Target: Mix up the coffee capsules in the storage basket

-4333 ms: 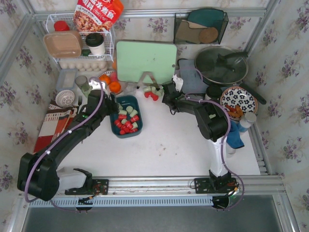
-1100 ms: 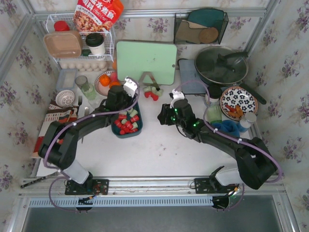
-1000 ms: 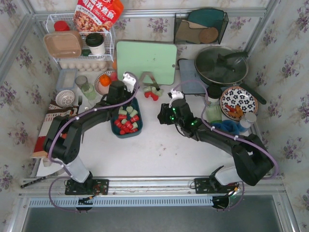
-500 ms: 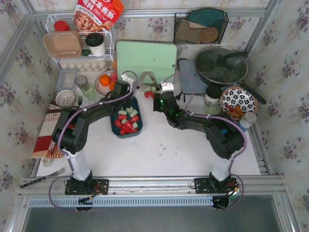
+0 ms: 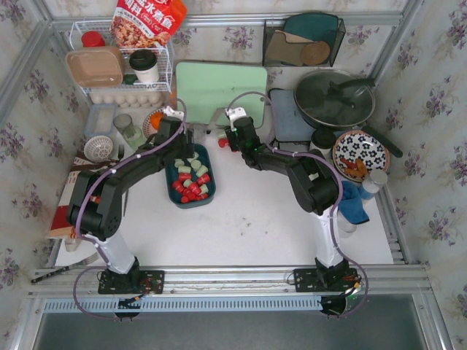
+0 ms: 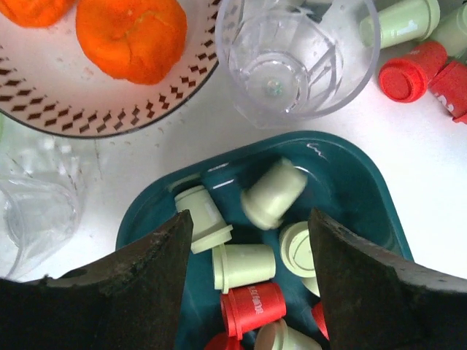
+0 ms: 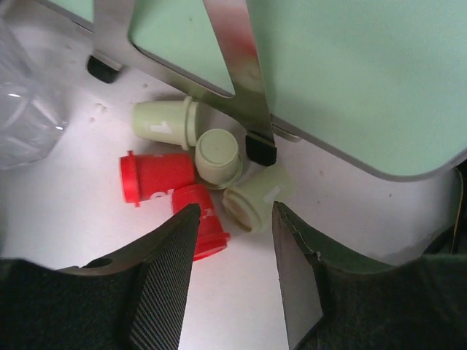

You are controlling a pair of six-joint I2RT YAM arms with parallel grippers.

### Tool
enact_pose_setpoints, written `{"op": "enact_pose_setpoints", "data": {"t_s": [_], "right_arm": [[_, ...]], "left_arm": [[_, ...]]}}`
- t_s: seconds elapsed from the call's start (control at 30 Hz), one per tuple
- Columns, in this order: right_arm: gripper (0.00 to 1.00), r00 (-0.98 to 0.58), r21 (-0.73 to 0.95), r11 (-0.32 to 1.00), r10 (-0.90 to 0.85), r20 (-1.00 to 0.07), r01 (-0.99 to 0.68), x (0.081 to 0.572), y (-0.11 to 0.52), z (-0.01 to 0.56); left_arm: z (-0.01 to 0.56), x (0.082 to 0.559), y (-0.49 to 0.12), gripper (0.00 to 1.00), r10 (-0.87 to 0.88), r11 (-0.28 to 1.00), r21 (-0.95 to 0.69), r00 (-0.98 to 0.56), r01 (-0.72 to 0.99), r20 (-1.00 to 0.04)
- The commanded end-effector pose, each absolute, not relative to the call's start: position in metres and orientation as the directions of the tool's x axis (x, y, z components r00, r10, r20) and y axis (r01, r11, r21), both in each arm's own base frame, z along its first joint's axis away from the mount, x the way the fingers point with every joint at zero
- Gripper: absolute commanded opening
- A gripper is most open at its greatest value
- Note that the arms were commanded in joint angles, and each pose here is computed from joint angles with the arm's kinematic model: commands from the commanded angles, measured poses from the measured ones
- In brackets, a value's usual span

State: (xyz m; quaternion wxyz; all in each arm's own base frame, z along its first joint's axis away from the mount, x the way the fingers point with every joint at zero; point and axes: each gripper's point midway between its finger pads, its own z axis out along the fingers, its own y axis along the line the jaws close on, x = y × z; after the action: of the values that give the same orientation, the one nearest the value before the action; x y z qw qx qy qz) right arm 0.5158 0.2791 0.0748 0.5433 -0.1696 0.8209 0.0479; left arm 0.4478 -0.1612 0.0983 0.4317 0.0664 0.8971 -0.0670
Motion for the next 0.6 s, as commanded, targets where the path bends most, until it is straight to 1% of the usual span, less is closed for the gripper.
{"op": "enact_pose_setpoints", "data": {"t_s": [0.0,0.13,0.3,0.37,0.57], "right_arm": [[0.51,-0.410,-0.159,0.899,-0.336,-0.848,-0.408,0.515,0.281,0.050],[0.49,-0.436,-0.142,0.886,-0.350,-0.829,-0.441,0.514,0.289,0.037],[0.48,-0.461,-0.133,0.892,-0.345,-0.818,-0.432,0.520,0.291,0.026],[0.47,-0.472,-0.129,0.896,-0.341,-0.813,-0.426,0.523,0.292,0.022],[0.41,-0.530,-0.106,0.919,-0.310,-0.789,-0.379,0.527,0.289,0.011]], "left_arm": [[0.100,0.441,-0.170,0.67,-0.014,0.971,-0.168,-0.662,0.169,-0.749],[0.114,0.436,-0.175,0.67,-0.043,0.961,-0.212,-0.656,0.180,-0.754],[0.144,0.417,-0.179,0.67,-0.069,0.939,-0.258,-0.612,0.227,-0.788],[0.160,0.408,-0.177,0.68,-0.075,0.932,-0.265,-0.585,0.247,-0.808],[0.186,0.378,-0.165,0.68,-0.055,0.931,-0.241,-0.545,0.275,-0.837]]}}
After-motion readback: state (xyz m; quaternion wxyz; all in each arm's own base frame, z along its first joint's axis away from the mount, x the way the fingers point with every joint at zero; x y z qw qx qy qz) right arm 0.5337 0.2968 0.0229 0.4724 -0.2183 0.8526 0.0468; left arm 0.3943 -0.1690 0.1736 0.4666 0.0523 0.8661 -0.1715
